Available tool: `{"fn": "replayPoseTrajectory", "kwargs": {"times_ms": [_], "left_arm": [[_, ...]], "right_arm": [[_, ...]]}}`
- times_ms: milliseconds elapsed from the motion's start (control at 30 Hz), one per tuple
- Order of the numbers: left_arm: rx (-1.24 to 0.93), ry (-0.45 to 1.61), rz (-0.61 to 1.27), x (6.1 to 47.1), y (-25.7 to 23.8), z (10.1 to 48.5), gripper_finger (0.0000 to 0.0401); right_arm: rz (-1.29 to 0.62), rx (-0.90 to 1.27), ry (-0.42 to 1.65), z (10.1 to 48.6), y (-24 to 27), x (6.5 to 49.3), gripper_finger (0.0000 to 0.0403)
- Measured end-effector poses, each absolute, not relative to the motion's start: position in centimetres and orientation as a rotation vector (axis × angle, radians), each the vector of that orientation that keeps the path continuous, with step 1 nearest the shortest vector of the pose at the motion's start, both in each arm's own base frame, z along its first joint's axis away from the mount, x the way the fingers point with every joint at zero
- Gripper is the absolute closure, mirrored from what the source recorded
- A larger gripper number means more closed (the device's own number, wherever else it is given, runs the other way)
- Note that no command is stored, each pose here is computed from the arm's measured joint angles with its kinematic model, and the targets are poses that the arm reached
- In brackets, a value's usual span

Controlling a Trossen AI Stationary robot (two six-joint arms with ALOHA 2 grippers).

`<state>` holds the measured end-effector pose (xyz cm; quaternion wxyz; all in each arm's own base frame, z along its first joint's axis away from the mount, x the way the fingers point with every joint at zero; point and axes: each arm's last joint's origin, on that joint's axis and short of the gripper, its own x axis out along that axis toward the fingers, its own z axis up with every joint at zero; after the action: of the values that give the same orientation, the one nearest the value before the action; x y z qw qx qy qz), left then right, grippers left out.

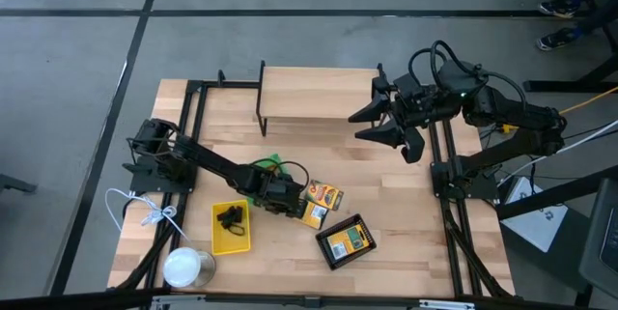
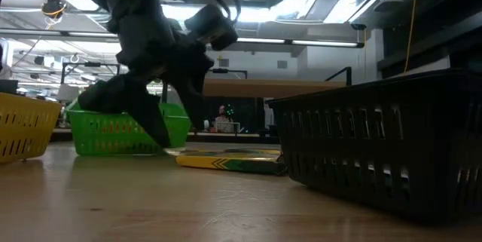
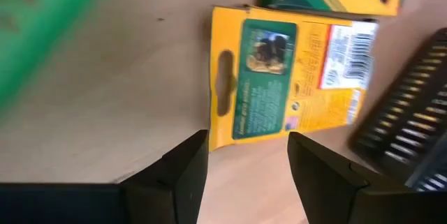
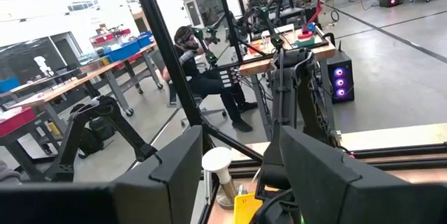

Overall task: Pick & Place Office Desk Supplies
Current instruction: Put the crayon box into the black basket

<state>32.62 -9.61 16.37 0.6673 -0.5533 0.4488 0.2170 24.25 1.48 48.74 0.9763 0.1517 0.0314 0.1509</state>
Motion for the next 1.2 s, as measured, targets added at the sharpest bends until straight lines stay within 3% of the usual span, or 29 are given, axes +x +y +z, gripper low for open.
{"fn": "replayPoseTrajectory", "kwargs": {"times_ms": [400, 733, 1200], "left_arm": [[-1.218, 1.032, 0.447, 33.5, -9.9, 18.3, 0.021], [-1.172, 1.114, 0.581, 32.4, -9.5, 17.6, 0.021], [-1.2, 1.098, 0.621, 33.0, -9.6, 16.2, 0.021]], "right_arm": [[0.311, 0.304, 0.058, 48.8, 1.6, 24.2, 0.0208], [0.339, 0.303, 0.061, 48.8, 2.3, 24.2, 0.0208], [0.341, 0.302, 0.062, 48.8, 2.4, 24.2, 0.0208]]}}
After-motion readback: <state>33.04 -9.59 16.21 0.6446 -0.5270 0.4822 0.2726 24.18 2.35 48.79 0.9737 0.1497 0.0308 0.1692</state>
